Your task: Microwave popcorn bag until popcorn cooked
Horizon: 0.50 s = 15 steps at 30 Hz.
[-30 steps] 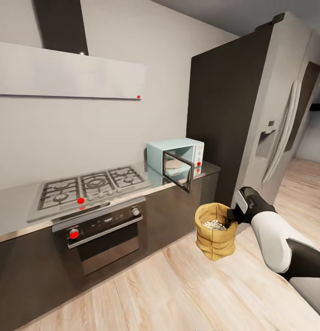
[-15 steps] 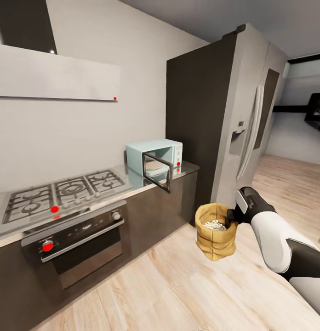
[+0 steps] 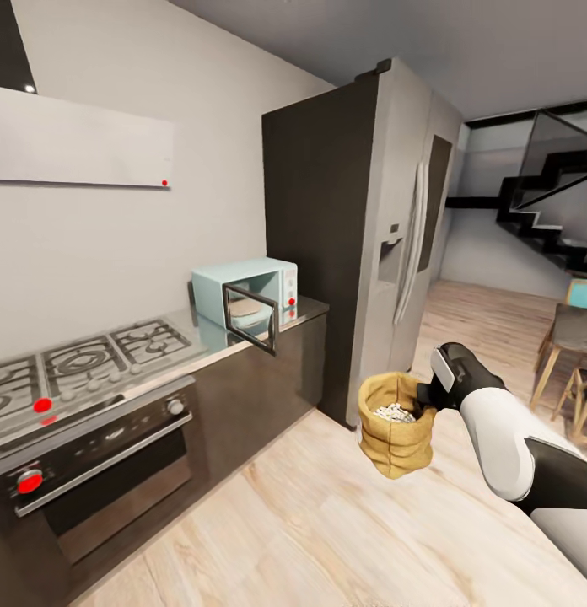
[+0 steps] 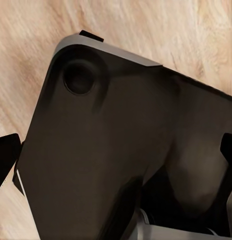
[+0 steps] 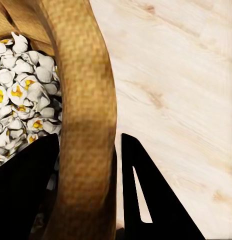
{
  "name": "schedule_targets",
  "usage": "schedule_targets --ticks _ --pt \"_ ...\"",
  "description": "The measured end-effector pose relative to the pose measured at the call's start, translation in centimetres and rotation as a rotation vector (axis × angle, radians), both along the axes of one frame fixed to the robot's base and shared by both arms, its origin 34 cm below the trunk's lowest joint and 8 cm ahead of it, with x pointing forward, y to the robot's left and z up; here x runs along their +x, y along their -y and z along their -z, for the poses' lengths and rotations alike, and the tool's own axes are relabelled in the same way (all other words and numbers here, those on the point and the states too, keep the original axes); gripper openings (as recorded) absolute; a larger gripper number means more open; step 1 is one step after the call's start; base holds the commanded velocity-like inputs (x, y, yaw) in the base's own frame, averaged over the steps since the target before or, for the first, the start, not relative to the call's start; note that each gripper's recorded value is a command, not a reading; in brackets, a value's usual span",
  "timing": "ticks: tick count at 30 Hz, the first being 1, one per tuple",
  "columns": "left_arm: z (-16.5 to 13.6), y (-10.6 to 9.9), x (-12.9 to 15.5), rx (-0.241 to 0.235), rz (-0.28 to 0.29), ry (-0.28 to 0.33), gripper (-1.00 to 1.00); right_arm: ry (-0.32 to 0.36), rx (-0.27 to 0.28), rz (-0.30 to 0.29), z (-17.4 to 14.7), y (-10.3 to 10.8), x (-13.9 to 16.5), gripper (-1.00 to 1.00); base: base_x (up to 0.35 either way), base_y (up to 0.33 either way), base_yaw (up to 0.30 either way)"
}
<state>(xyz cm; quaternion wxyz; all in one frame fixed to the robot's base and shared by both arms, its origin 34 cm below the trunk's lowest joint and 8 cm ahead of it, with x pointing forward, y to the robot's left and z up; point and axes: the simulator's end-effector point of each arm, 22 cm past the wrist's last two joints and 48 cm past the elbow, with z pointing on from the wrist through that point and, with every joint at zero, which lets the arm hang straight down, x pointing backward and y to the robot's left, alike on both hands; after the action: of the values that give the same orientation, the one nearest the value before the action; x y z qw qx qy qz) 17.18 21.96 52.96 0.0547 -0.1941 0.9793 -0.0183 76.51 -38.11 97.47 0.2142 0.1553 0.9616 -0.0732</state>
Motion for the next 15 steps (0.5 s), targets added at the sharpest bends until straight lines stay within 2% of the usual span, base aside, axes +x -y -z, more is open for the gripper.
schedule_targets --ticks 10,15 --pt "0.00 0.00 0.01 0.000 0.000 0.000 1.00 0.000 0.000 0.000 0.00 0.02 0.00 -1.00 0.000 0.000 -0.275" --pt "0.00 0.02 -0.03 0.000 0.000 -0.001 1.00 -0.001 -0.002 0.000 0.03 0.02 0.01 -1.00 0.000 0.000 -0.039"
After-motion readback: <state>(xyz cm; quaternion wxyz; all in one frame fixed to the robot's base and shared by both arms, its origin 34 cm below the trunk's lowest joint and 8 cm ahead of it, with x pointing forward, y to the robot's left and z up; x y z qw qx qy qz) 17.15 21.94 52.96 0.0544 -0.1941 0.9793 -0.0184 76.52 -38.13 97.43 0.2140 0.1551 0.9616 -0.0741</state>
